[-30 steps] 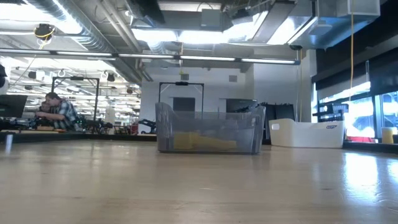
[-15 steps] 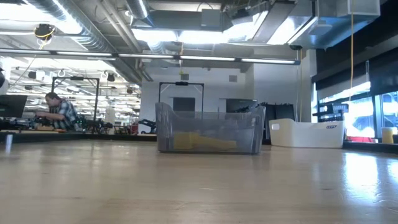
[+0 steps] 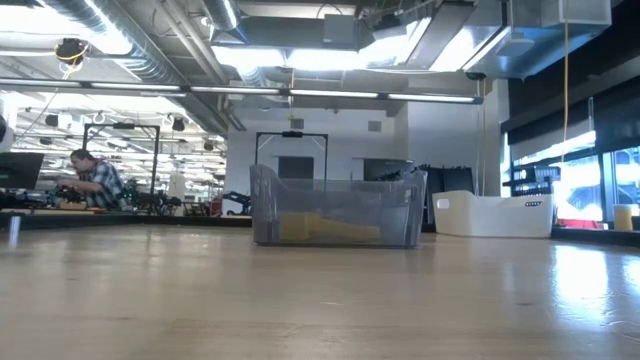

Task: Sort & place blocks by color
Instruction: Return to Home Position

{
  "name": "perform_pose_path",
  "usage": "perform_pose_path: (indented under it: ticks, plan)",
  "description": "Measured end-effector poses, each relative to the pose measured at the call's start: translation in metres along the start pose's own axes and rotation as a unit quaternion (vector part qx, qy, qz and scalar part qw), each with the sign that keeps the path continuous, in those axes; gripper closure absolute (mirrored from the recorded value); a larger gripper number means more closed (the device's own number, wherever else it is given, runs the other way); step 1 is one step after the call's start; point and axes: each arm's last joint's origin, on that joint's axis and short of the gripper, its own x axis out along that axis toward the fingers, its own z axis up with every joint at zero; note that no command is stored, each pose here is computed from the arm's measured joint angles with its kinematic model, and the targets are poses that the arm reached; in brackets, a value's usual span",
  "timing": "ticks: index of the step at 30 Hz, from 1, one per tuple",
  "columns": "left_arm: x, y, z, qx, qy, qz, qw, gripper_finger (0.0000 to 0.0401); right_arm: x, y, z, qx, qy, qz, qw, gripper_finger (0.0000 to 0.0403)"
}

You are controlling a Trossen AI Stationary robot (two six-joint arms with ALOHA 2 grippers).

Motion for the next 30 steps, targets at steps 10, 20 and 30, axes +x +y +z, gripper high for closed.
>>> perform_pose_path:
  ticks: [10,20,30]
  plan:
    - [-0.058,0.005,-0.07,-0.04,-0.105,0.028,0.993,0.0401,0.003,0.006,0.0,-0.02,0.004,0.011,1.0,0.0299]
    - [-0.052,0.008,-0.12,-0.066,-0.141,0.037,0.987,0.0401,-0.006,0.01,-0.016,0.019,0.079,0.015,0.997,0.0399]
    - [-0.028,0.008,-0.12,-0.058,-0.123,0.036,0.99,0.0401,-0.068,0.04,-0.034,0.003,0.062,-0.013,0.998,0.0401]
